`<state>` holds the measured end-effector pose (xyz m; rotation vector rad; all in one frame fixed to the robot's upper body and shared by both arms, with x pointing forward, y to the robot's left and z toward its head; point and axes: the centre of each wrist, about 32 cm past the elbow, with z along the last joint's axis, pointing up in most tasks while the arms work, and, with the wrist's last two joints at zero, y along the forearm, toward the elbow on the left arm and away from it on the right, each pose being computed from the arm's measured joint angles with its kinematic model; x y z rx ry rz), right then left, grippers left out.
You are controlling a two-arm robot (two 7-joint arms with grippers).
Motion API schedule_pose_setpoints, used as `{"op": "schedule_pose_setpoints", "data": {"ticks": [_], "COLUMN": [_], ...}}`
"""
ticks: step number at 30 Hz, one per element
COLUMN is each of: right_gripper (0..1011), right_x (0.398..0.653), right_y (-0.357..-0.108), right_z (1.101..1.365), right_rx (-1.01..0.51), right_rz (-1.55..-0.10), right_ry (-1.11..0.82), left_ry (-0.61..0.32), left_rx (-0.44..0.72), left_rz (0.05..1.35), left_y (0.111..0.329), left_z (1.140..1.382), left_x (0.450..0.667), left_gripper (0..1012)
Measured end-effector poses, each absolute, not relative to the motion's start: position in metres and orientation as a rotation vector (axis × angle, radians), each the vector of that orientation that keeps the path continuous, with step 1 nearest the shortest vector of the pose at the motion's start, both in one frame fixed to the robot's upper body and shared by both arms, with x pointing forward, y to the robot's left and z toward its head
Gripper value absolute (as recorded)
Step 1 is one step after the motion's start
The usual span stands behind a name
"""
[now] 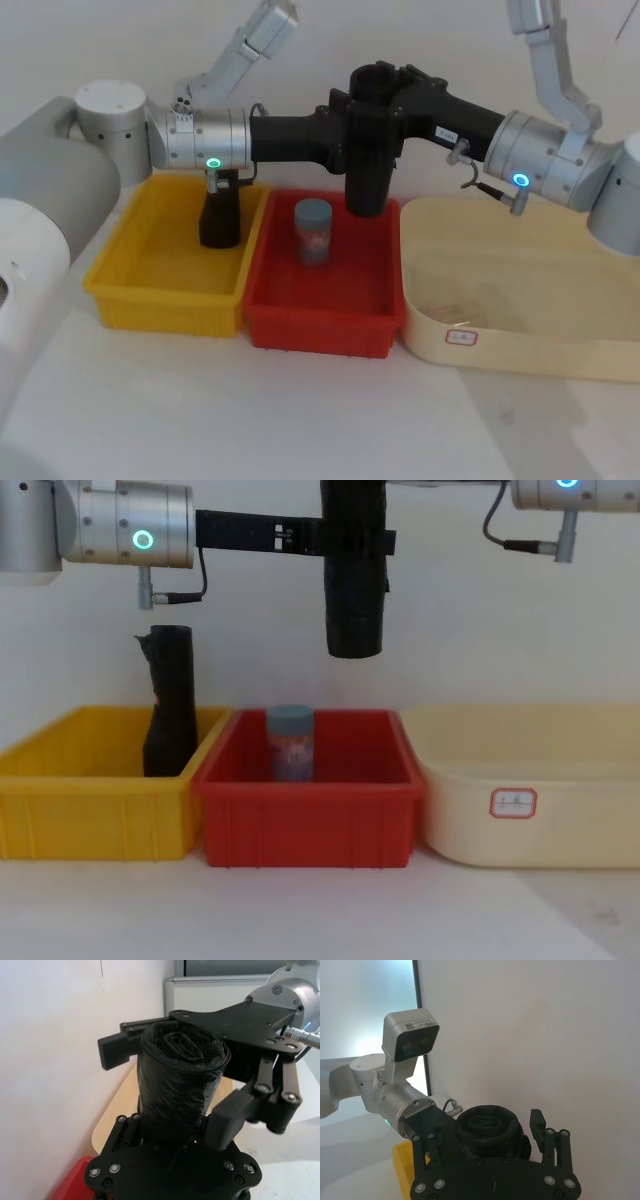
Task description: Pick up the garbage bag with the one hand and transfer it to the other hand.
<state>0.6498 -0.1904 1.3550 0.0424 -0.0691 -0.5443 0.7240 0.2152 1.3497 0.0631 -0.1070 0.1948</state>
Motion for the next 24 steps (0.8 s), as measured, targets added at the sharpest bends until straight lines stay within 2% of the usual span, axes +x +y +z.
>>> {"op": "schedule_pose_setpoints", "data": {"ticks": [18, 24], "right_gripper": [1000, 873], "right_x": [0.6573, 0.6583], "right_y": [-0.1828, -0.1814], "right_z": [1.3528, 1.3526], "right_rx": [0.039, 0.037], "right_rz": [-0.526, -0.526], "right_ry": [-0.079, -0.084], "left_ry": [-0.107, -0.107], "left_rx": [0.063, 0.063], "left_rz": [0.195, 0.195], "left_y": [0.2153, 0.2152], "left_z": [1.3496, 1.3496], "left_x": [0.724, 0.724], "left_gripper": [389, 389]}}
